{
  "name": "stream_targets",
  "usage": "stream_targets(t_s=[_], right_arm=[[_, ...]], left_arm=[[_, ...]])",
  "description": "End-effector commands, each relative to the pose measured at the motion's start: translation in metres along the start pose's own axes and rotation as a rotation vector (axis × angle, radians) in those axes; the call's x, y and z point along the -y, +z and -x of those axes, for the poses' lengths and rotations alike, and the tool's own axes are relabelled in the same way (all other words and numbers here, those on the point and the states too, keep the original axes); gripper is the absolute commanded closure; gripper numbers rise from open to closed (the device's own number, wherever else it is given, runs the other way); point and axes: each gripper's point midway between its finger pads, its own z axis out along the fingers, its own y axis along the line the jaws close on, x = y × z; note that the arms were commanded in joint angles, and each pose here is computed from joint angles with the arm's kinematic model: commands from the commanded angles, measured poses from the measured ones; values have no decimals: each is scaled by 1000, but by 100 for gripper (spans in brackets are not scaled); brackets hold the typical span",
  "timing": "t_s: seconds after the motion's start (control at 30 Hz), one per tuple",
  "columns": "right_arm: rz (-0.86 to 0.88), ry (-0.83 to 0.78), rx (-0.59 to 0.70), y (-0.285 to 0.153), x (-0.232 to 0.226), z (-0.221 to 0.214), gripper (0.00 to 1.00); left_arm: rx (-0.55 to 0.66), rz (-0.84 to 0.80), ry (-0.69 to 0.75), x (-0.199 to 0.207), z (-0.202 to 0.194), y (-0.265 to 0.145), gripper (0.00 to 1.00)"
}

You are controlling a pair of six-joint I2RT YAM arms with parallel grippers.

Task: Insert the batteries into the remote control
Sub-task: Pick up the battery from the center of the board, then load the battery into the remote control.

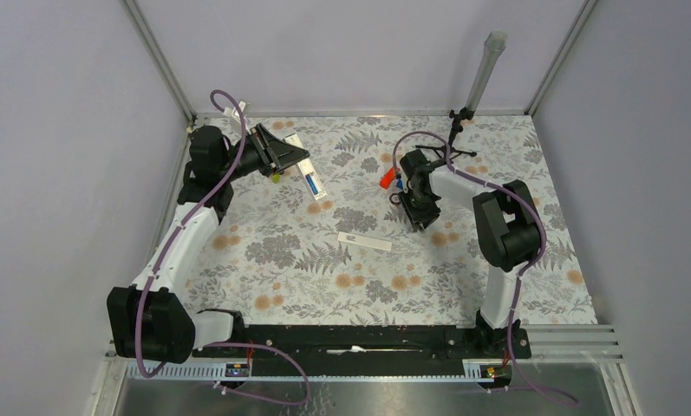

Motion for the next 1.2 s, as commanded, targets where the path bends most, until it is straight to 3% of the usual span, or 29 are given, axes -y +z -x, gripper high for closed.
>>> stream_targets(t_s=[0.0, 0.27, 0.4, 0.6, 0.87, 1.03, 1.17], right_arm=[[51, 20, -32, 4, -9, 2, 62], [36, 110, -30, 2, -9, 5, 75], [-50, 178, 24, -6, 4, 17, 91], [50, 223, 181, -43, -11, 40, 94], [306, 218, 365, -131, -88, 57, 95], [434, 187, 400, -179, -153, 56, 95], [504, 212, 390, -204, -179, 50, 95]], left_arm=[[27, -57, 62, 17, 11, -2, 83], [25, -49, 67, 16, 10, -4, 83], [25, -35, 65, 10, 7, -4, 83], [3, -20, 15, -12, -11, 1, 83], [-119, -16, -41, -31, -61, 30, 83], [-194, -35, -80, -39, -90, 52, 83], [-197, -36, -106, -48, -95, 59, 83]])
